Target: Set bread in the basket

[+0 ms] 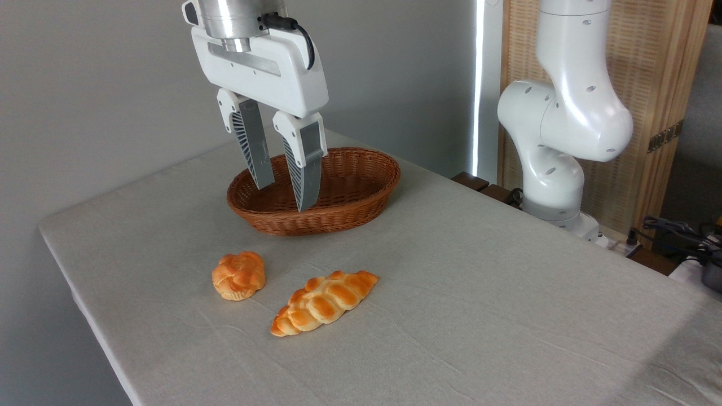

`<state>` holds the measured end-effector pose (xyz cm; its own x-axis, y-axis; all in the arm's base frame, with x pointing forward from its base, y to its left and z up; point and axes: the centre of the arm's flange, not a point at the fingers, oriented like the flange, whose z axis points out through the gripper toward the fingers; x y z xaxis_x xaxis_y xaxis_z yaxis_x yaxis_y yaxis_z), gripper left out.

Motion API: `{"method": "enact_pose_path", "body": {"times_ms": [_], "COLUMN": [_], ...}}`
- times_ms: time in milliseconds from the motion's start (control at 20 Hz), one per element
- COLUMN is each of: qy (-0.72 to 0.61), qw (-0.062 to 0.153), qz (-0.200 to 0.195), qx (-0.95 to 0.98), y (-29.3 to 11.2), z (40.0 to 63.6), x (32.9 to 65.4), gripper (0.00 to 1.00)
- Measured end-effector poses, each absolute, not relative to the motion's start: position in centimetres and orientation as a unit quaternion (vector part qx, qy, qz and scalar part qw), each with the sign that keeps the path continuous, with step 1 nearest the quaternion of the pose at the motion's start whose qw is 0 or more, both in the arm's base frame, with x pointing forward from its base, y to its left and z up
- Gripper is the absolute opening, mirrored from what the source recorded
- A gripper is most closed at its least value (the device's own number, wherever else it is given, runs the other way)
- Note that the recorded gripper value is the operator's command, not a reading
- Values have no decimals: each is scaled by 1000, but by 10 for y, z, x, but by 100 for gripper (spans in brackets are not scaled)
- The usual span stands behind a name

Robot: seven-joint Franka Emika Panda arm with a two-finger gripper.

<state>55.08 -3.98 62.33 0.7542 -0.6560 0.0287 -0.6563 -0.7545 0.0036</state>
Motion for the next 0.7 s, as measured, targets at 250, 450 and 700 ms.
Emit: {"method": "enact_pose_path", "body": {"times_ms": [250, 450, 700], "qy": [-350, -350, -351], "qw": [7, 7, 8], "qz": [12, 12, 10], "qx": [937, 937, 936], "y": [-39, -39, -40], "z": [622, 622, 620], "x": [551, 551, 551], "gripper": [100, 100, 100]}}
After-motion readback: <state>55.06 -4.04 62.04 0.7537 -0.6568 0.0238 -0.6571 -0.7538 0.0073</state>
